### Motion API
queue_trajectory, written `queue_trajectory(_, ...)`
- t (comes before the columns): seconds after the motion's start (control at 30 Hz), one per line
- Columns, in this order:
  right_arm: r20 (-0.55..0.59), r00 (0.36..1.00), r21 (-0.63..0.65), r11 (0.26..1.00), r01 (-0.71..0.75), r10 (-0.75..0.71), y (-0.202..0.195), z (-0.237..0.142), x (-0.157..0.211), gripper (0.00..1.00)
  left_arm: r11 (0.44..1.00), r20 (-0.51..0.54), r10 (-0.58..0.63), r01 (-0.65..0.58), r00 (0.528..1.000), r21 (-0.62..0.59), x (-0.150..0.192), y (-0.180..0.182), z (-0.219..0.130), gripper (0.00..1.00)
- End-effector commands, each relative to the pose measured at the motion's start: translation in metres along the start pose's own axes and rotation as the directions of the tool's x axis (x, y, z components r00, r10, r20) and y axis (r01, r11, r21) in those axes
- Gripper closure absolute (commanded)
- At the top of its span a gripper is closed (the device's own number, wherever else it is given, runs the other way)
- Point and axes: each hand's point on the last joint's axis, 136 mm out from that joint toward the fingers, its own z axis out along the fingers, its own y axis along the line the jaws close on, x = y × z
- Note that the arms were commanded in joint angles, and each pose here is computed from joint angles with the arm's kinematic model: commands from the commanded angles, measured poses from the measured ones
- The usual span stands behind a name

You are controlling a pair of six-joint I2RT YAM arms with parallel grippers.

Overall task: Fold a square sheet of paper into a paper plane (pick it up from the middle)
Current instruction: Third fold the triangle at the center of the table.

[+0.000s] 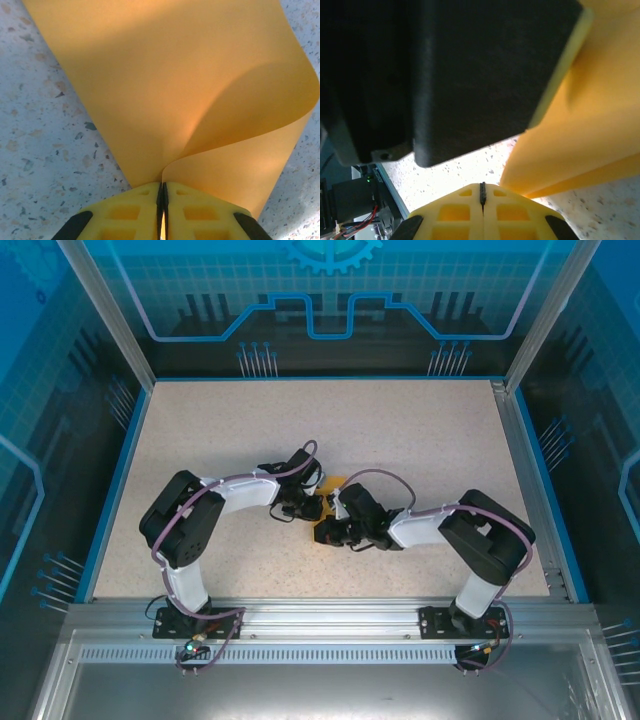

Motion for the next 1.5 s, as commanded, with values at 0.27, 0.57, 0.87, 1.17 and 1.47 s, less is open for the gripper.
queue_trajectory(0.27, -0.029, 0.999, 0.018, 0.999, -0.037, 0.037, -0.009, 0.015, -0.005, 1.00, 1.000, -0.075, -0.006, 0.004, 0.997, -0.017, 0.020, 0.011, 0.016, 0.88)
queue_trajectory(0.57, -0.061, 0.995, 0.035, 0.996, -0.078, 0.080, -0.028, 0.024, 0.003, 1.00, 1.000, -0.081, -0.003, 0.001, 0.997, -0.019, 0.019, 0.011, 0.019, 0.88)
queue_trajectory(0.87, 0.019, 0.999, -0.015, 1.000, -0.026, 0.026, -0.002, -0.003, -0.013, 1.00, 1.000, -0.082, -0.001, -0.001, 0.997, -0.023, 0.019, 0.012, 0.019, 0.88)
queue_trajectory(1.17, 0.097, 0.995, -0.004, 1.000, -0.022, 0.022, -0.015, -0.028, -0.036, 1.00, 1.000, -0.081, 0.002, -0.004, 0.997, -0.025, 0.018, 0.012, 0.018, 0.88)
queue_trajectory(1.47, 0.076, 0.997, -0.030, 0.999, -0.032, 0.034, -0.021, -0.017, -0.045, 1.00, 1.000, -0.080, 0.003, -0.005, 0.997, -0.025, 0.019, 0.013, 0.019, 0.88)
